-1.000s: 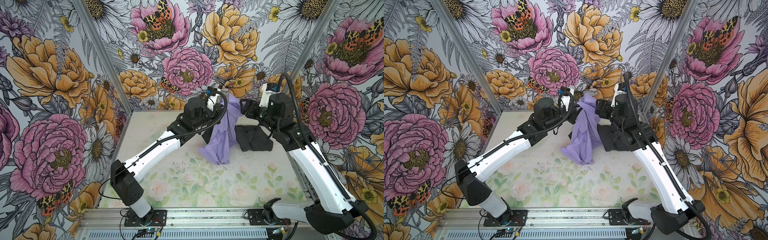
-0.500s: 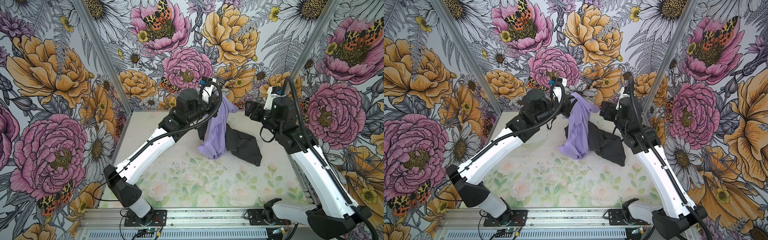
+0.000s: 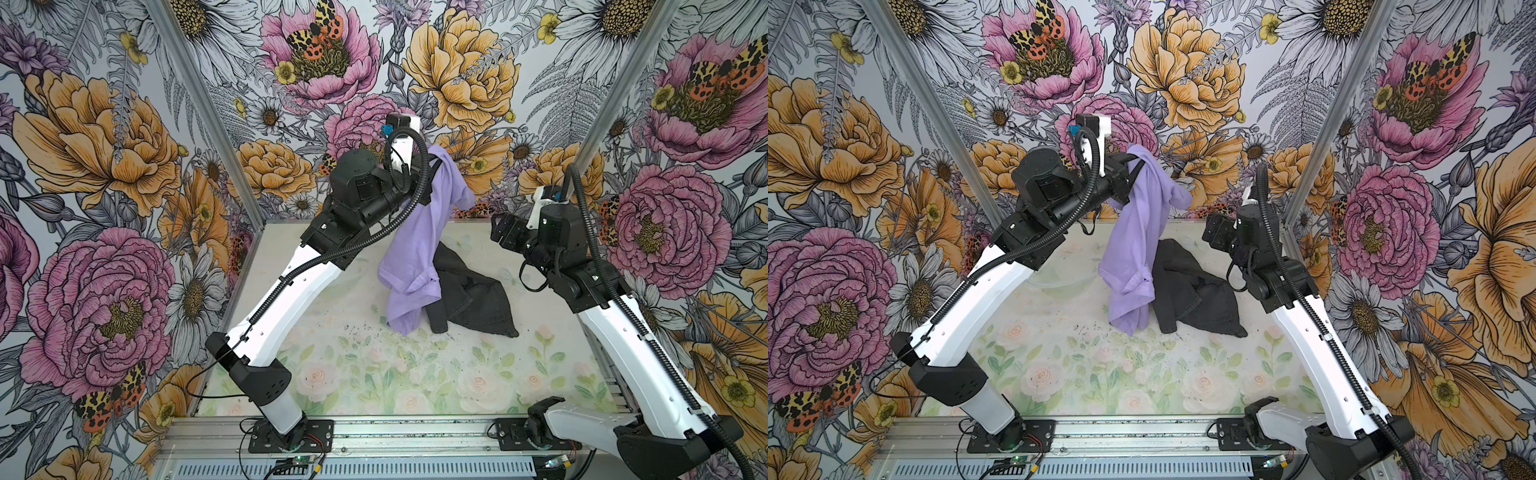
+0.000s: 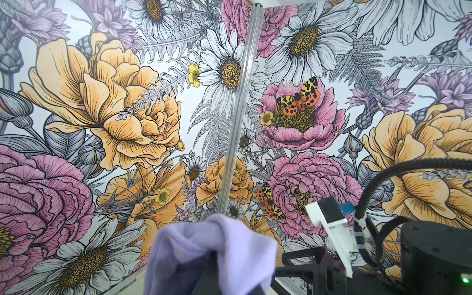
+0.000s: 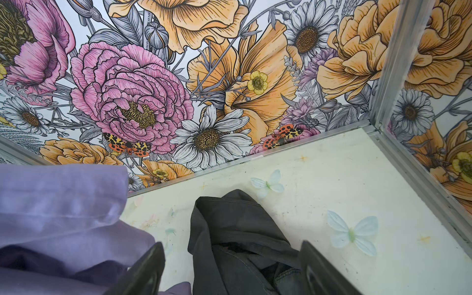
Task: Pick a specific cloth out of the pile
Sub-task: 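Grasp the purple shirt with the left gripper and open the right gripper, then carry the purple shirt away with the left gripper while the right gripper withdraws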
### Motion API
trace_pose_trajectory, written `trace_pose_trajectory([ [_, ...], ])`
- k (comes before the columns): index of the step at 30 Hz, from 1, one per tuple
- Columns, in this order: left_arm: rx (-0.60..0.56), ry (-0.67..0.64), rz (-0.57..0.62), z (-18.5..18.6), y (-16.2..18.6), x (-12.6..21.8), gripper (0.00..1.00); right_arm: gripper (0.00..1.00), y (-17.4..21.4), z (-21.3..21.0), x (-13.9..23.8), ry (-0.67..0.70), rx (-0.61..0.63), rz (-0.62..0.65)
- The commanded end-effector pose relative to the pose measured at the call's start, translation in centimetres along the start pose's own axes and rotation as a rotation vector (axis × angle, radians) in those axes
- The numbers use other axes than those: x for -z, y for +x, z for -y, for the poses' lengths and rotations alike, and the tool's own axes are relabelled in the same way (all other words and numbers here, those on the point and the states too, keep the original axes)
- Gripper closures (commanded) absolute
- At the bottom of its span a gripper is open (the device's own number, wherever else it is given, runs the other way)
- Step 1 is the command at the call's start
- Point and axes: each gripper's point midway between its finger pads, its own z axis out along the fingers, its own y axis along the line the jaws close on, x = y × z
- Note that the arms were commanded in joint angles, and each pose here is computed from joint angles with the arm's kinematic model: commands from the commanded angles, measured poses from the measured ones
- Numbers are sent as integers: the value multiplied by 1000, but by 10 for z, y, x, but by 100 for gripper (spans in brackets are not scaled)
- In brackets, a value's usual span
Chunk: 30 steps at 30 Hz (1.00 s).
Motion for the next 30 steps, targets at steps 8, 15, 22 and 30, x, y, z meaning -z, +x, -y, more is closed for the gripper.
trace_pose_trajectory([
  [8,-82,-63,58,-22,-39,23,100,15,-4,3,3,-4,-7,13],
  [15,-115,-118,74,-40,-53,39,100,14,-3,0,-4,-10,4,-1],
  [22,-140,-177,90,-61,-66,58,100,12,0,-3,-12,-13,13,-18],
  [30,-170,-268,90,-91,-75,86,100,9,3,-4,-18,-14,38,-32],
])
